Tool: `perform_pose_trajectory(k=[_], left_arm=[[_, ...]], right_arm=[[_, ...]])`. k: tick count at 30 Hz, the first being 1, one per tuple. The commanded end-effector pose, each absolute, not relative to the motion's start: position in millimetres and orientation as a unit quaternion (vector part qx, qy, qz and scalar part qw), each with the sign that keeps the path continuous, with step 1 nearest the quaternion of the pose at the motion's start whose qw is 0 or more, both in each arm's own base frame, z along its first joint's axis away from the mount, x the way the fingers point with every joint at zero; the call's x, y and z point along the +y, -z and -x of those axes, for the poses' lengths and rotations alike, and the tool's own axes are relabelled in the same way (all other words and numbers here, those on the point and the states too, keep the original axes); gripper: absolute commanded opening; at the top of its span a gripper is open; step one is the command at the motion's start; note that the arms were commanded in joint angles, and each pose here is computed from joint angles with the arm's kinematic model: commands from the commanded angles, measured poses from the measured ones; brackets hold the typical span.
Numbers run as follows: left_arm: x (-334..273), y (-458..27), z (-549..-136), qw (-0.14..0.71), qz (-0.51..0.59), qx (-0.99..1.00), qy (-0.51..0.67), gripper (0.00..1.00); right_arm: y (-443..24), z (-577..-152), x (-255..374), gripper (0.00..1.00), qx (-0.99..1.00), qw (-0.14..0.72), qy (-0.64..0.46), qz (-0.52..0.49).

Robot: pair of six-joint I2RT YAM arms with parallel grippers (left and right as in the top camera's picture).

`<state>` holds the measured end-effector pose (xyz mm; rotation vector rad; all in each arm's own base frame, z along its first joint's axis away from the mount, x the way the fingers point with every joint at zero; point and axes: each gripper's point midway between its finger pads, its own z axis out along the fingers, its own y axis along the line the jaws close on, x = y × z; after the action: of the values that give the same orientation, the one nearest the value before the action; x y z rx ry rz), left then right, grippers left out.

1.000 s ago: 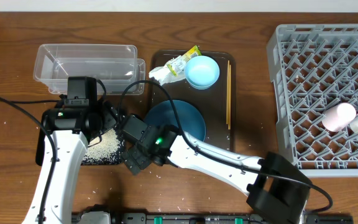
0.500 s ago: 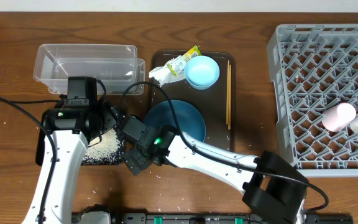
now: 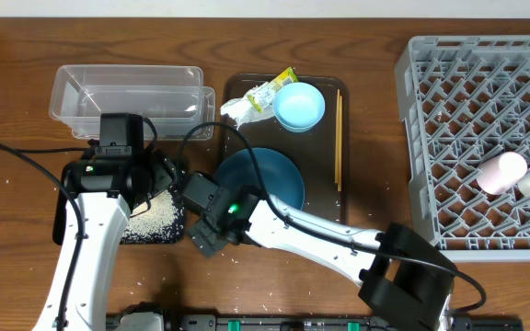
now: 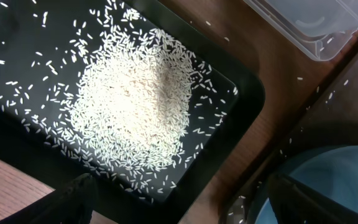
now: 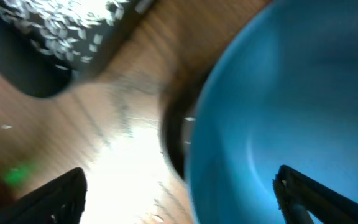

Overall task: Sort waste into correct bins and load items into the dishwasher rack
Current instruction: 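Lower the right gripper to the blue plate's near rim and close it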

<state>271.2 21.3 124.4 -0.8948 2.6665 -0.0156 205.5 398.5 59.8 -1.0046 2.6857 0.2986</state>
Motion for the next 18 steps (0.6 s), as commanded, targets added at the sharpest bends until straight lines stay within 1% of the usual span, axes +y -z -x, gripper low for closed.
perform_pose_trajectory(k=[1,3,4,7,11,13,18], left_arm=[[25,-129,-274,0.17,0.311,0.935,-0.001,0.9],[25,-129,-274,0.17,0.311,0.935,-0.001,0.9],[25,-129,-274,0.17,0.311,0.935,-0.001,0.9],[25,-129,-274,0.17,0.311,0.935,-0.001,0.9],[25,-129,-274,0.17,0.311,0.935,-0.001,0.9],[25,-129,-274,0.17,0.311,0.935,-0.001,0.9],[25,-129,-274,0.17,0.311,0.935,-0.001,0.9]], right_arm=[[-50,-210,390,0.83,0.924,0.14,-0.066,0.35],[-48,-209,390,0.73,0.924,0.138,-0.065,0.35],[-47,-209,390,0.7,0.925,0.136,-0.064,0.35],[-42,-208,388,0.64,0.926,0.13,-0.057,0.351],[-34,-206,384,0.63,0.928,0.12,-0.048,0.35],[-31,-206,382,0.61,0.931,0.115,-0.045,0.343],[-26,-204,379,0.47,0.934,0.108,-0.038,0.339]])
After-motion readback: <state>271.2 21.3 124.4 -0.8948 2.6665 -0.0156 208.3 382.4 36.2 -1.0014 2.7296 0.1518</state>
